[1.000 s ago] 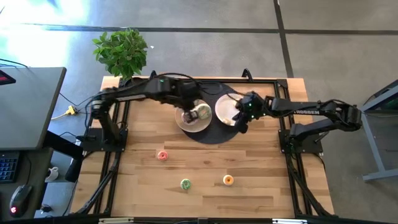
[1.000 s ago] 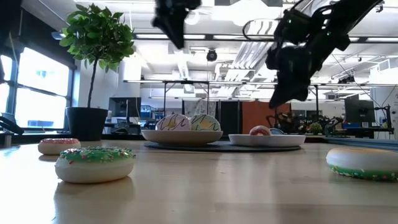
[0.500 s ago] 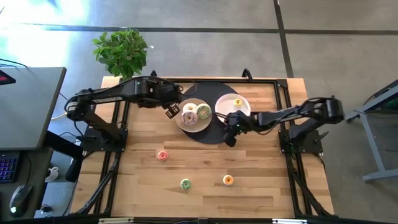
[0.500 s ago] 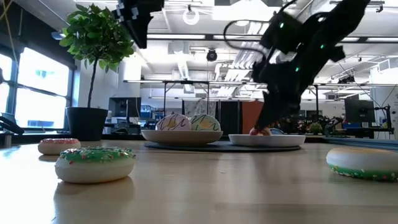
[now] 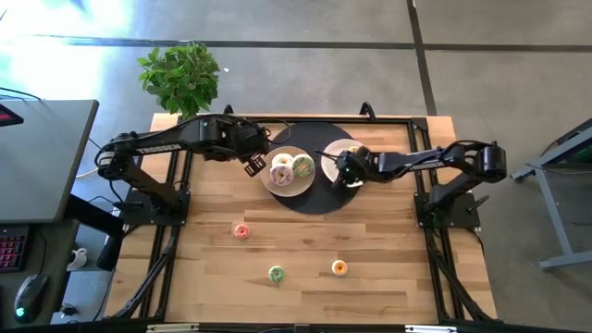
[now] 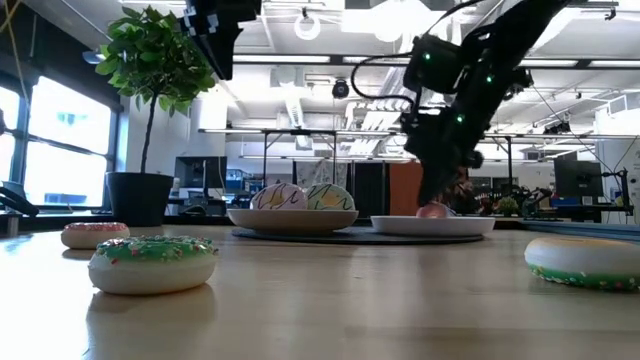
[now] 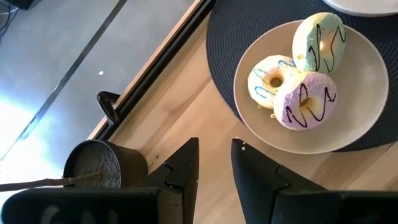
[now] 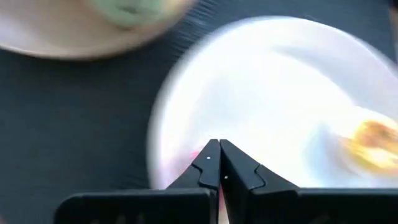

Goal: Pick & Place donuts
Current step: Put the right small green donut on the right white plate

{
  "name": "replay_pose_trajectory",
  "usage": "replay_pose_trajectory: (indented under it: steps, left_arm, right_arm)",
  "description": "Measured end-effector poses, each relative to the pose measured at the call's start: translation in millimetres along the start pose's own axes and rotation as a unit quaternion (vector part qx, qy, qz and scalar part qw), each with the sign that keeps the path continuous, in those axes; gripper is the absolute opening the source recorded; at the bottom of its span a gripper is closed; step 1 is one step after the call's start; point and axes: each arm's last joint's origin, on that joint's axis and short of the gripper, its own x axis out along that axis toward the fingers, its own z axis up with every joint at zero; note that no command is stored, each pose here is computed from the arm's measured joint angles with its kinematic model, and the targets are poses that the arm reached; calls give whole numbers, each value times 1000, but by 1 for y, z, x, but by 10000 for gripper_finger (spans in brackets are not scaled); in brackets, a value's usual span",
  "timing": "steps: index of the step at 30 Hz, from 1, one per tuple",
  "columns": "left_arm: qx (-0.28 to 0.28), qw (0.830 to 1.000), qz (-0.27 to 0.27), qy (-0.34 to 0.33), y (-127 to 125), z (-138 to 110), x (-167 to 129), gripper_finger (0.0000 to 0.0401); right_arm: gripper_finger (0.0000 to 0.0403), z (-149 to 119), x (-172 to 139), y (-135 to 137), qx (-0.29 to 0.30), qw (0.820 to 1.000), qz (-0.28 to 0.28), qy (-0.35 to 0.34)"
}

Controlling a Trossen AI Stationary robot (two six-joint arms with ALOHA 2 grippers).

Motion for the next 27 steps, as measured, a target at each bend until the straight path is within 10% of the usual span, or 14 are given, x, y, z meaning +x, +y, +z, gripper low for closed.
replay_pose_trajectory:
  steps: [11,18,27]
  left_arm:
    - [2,1000,1,0,0,0,0,90]
    - [35,999,-31,-5,-12,-15,-21,90]
    - [30,992,-97,-74,-28,-58,-45,90]
  right_arm:
    - [0,32,-47,-11,-33,995,-30,-84]
    - [0,24,-76,7,-80,987,100,-98]
    - [0,-9,-101,66,-203,934,285,-67]
